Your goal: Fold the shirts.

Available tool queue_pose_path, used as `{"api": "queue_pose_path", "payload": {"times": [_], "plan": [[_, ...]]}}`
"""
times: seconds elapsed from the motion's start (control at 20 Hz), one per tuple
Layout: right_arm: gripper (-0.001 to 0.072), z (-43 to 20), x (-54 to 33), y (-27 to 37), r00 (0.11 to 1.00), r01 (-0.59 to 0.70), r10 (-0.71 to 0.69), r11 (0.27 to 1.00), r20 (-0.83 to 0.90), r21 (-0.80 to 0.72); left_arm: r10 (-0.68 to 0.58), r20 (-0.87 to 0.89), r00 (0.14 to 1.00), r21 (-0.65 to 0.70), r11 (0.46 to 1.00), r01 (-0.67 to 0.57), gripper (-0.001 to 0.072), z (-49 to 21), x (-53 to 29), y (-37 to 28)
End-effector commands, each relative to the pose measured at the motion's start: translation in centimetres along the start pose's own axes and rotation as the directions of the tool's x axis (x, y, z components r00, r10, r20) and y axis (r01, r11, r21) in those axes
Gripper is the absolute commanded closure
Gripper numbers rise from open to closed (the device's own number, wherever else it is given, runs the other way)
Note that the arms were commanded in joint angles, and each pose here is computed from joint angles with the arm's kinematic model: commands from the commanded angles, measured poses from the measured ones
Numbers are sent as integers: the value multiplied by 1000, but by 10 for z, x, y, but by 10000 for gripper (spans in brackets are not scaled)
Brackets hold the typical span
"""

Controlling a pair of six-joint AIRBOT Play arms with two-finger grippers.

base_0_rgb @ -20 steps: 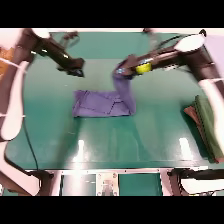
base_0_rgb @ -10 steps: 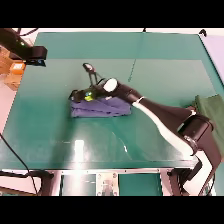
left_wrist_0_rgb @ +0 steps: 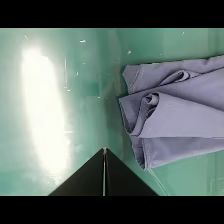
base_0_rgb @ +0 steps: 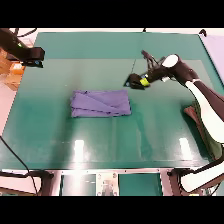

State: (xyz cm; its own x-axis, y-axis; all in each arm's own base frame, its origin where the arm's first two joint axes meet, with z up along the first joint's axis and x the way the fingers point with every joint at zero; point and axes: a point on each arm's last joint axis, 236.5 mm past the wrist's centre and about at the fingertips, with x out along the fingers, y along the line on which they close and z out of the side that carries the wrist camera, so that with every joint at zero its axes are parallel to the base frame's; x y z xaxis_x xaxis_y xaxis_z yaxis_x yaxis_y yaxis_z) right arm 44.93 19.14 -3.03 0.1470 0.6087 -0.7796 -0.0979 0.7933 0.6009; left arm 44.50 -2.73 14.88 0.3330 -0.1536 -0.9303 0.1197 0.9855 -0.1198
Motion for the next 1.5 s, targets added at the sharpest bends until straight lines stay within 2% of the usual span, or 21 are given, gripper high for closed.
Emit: {"api": "queue_pose_path", "payload": {"times": [0.0,0.2,0.25,0.3,0.35,0.4,0.5,0.6,0.75,0.9,1.0,1.15,1.3,1.45], "plan": [[117,-43,26,-31,991,-54,70,988,-111,146,-3,1,1000,-8,1000,3,684,0,0,-1],[122,-59,87,-1,974,-120,149,979,-173,168,-3,0,1000,-15,1000,3,684,0,0,-1],[146,-59,96,13,968,-149,176,976,-178,157,-3,0,1000,-15,1000,3,683,0,0,-1],[356,-54,98,26,965,-177,197,976,-172,126,-2,-2,1000,-15,1000,2,684,0,0,-1],[615,-47,95,38,965,-191,204,977,-164,94,-3,-5,1000,-15,1000,3,684,-1,0,-1],[695,-36,83,53,962,-217,224,974,-160,58,-2,-6,1000,-15,1000,2,684,-1,0,-1],[696,-1,35,80,962,-256,253,967,-103,-15,-3,-7,1000,-15,1000,3,683,-2,0,-1],[696,47,-42,104,962,-264,269,958,42,-111,-3,-8,1000,-15,1000,3,683,-2,0,-1],[696,95,-179,109,927,-181,233,964,295,-194,-3,-8,1000,-15,1000,3,684,-2,0,-1],[697,108,-283,62,866,-99,136,990,481,-101,-11,-8,1000,-14,1000,11,684,-2,0,-3],[696,109,-340,9,809,-73,49,997,585,17,-29,-6,1000,-12,1000,29,683,-2,0,-7],[697,90,-411,-79,732,-87,-95,969,674,231,-36,-7,999,-12,999,36,683,-2,0,-9],[697,37,-456,-155,714,-115,-268,867,647,486,-38,-6,999,-11,999,38,684,-2,0,-9],[697,-61,-471,-225,740,11,-537,612,405,791,-48,-6,999,-11,999,48,683,-1,0,-11]]}}
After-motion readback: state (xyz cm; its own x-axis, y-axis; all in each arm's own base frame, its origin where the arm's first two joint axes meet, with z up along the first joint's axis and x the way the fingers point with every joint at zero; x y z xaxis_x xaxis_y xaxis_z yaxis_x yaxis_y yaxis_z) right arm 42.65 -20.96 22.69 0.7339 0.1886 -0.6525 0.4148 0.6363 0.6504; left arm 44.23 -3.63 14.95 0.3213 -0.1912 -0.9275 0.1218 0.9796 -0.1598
